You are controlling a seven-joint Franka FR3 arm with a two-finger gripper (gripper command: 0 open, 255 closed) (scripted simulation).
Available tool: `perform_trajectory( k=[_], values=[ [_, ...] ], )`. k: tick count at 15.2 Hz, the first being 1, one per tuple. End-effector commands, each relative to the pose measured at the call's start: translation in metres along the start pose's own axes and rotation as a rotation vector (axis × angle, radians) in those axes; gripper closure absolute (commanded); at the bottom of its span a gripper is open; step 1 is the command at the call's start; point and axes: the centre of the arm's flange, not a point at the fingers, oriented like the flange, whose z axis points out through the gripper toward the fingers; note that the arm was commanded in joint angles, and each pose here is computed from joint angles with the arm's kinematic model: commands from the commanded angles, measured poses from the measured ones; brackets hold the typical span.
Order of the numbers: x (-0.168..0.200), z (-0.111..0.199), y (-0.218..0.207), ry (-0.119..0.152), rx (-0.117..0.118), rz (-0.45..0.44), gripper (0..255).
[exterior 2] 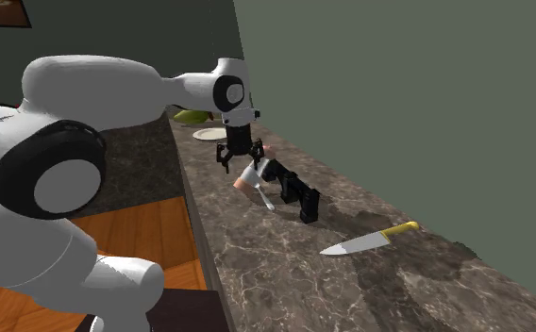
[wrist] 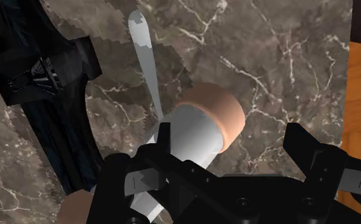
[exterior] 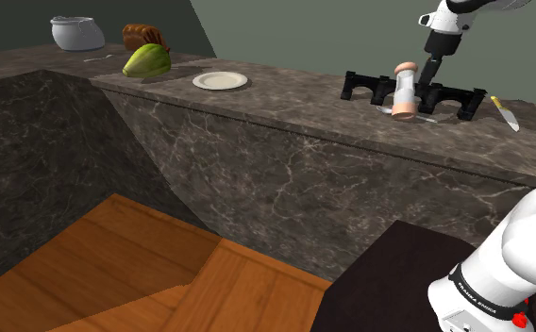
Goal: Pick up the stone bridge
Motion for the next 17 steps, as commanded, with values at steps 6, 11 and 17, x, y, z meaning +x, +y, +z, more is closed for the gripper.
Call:
perform_trajectory(
  k=[6, 11, 17],
  values=[
    [0.013, 0.0, 0.092, 0.021, 0.005, -0.094, 0],
    [0.025, 0.001, 0.145, 0.033, 0.009, -0.147, 0],
    [0.025, 0.033, 0.144, 0.033, 0.009, -0.147, 0]
  ],
)
